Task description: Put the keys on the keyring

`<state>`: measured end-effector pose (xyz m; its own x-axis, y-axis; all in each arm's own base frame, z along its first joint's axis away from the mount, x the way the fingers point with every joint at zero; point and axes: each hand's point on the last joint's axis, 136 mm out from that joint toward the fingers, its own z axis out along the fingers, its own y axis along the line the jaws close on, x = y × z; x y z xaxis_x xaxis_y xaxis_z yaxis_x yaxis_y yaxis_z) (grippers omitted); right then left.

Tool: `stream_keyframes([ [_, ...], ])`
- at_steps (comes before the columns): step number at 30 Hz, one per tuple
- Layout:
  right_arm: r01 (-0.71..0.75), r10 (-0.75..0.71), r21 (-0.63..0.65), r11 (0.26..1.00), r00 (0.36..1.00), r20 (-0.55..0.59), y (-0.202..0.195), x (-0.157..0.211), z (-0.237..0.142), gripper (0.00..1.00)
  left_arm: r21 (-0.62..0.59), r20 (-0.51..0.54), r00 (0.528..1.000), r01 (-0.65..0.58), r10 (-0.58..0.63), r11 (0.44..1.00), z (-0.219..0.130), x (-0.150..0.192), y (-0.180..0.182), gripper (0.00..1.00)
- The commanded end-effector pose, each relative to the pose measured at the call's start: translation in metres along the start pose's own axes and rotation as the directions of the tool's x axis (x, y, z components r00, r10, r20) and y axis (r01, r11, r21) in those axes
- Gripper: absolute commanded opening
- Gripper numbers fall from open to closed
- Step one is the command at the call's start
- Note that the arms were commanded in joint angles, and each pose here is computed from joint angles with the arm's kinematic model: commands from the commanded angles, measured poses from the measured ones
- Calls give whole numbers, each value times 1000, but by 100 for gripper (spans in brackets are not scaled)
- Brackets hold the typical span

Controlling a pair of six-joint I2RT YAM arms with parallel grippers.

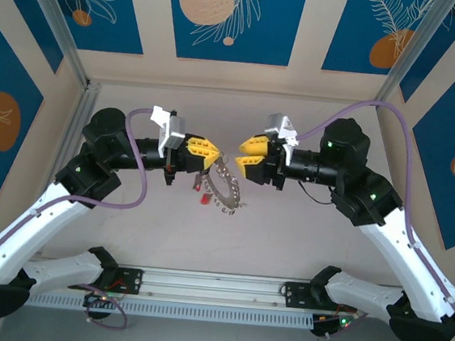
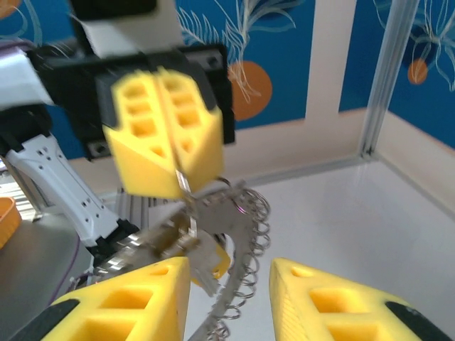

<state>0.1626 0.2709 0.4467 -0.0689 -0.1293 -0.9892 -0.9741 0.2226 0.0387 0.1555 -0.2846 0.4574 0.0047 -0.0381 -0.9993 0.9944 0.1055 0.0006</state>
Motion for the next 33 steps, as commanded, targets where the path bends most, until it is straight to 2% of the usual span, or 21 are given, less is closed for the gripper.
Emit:
stream_keyframes([
  [1,14,-12,-61,998,999,42,9,-9,1,35,45,70,996,-53,50,998,-6,-22,-14,0],
  [11,13,-6,-148,989,999,48,17,-10,16,36,75,73,997,-46,41,996,-6,-23,-19,0],
  [24,14,-8,-189,982,999,37,19,-4,27,36,85,91,995,-47,39,995,-6,-26,-20,0],
  [28,21,-15,-191,981,999,35,20,-2,30,32,87,99,994,-50,41,995,-6,-27,-20,0],
  [33,30,-25,-178,984,999,30,18,0,33,19,90,124,991,-54,43,994,-5,-32,-19,0],
])
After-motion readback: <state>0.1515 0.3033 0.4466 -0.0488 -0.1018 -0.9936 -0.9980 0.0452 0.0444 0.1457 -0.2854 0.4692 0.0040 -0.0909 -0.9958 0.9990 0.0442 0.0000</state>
